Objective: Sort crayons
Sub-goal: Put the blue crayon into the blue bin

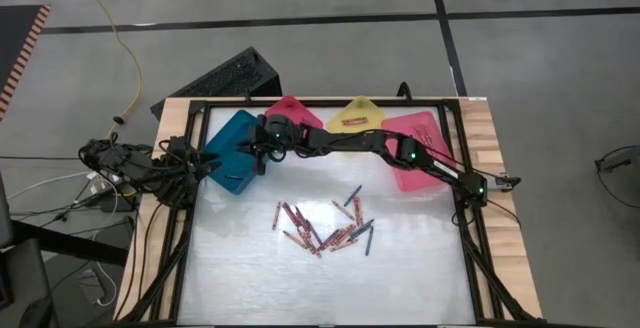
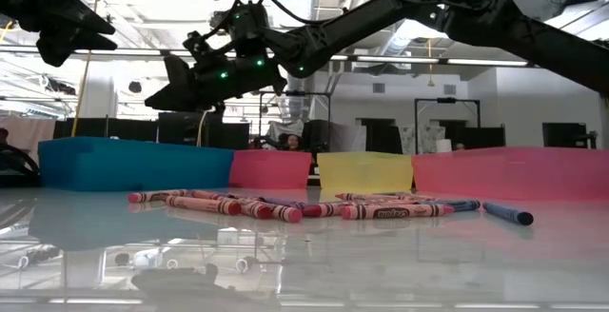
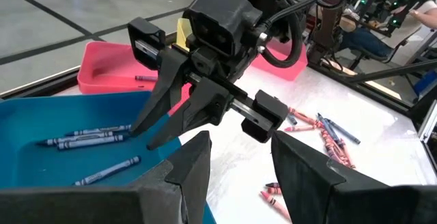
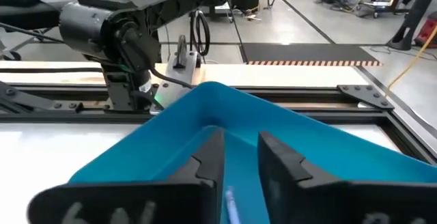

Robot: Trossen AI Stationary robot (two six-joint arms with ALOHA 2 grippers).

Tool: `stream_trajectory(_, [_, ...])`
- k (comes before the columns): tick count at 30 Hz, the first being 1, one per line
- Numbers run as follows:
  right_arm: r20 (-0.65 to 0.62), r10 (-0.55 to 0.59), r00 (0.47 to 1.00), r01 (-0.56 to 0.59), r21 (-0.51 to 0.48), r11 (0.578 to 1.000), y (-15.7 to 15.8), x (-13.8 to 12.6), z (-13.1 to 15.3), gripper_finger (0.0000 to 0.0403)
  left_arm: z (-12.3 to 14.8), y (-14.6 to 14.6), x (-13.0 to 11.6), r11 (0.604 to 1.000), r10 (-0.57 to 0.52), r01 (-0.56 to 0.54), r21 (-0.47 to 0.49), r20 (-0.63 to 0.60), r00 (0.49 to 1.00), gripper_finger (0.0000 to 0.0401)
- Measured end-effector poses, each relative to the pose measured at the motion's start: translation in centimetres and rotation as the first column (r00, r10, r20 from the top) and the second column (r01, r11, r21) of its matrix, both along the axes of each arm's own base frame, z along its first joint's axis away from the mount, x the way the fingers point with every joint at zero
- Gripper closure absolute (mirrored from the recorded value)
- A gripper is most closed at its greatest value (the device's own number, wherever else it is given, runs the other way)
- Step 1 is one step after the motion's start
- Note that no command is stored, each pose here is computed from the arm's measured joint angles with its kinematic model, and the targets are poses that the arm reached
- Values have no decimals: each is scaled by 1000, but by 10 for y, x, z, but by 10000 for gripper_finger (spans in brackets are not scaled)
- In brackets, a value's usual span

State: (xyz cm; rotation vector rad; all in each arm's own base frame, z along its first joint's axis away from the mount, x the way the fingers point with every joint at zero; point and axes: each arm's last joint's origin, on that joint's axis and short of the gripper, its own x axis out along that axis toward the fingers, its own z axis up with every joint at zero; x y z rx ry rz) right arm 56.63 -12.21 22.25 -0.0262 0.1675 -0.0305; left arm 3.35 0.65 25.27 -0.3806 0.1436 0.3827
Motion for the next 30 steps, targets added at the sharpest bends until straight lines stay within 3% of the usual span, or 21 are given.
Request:
stream_trajectory(8, [-46,-14,999,14,8,1000,-5,-5,4,297,0,0,0,1000,0,0,0,0,1000,256])
stream_trajectory(13, [-165,-27,986,19,-52,998,-4,-27,45,296,0,0,0,1000,0,0,0,0,1000,256])
stream_trajectory(21, [-430,-90,898,5,-194,981,18,-105,134,296,0,0,0,1000,-1,1,0,-1,1000,256])
stream_trajectory(30, [-560,-65,826,-52,-191,980,63,-209,216,296,0,0,0,1000,0,0,1,-1,1000,256])
